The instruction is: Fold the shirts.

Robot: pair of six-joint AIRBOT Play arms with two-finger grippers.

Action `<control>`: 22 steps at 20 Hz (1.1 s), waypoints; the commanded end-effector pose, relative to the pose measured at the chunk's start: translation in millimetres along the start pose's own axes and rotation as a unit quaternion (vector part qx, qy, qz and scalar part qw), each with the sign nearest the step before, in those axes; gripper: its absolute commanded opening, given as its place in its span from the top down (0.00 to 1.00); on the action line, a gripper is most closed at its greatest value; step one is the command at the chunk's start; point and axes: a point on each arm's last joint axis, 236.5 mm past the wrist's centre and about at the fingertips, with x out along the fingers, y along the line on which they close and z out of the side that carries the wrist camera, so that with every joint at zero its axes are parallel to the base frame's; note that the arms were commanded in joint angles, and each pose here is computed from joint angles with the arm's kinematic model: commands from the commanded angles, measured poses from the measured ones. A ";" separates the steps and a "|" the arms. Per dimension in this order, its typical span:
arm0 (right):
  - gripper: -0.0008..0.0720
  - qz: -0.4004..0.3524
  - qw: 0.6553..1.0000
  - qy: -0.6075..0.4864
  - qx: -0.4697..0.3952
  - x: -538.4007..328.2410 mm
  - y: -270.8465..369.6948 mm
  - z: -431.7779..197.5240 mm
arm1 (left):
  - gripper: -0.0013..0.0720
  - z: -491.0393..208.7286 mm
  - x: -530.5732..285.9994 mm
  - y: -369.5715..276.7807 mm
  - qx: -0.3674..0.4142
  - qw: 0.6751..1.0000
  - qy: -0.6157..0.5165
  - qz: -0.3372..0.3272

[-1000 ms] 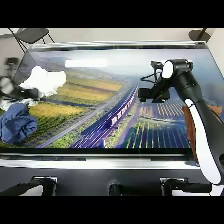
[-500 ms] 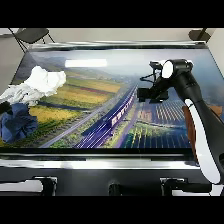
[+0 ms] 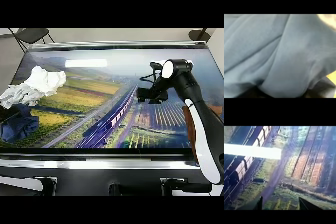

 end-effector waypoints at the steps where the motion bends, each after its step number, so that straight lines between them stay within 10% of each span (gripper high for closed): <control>1: 0.25 0.000 1.000 0.004 0.002 0.3 0.0 -1.9 | 0.87 -11.3 5.3 -4.4 0.023 0.999 0.027 -0.011; 11: 0.25 -0.012 0.999 0.020 -0.021 -0.1 -5.5 -9.5 | 0.95 -6.9 -196.5 -100.5 0.008 0.961 -0.184 -0.206; 22: 0.25 -0.032 0.999 -0.006 -0.044 -52.4 -13.6 -24.7 | 0.95 -259.4 -353.6 -317.8 0.358 0.820 -0.220 -0.389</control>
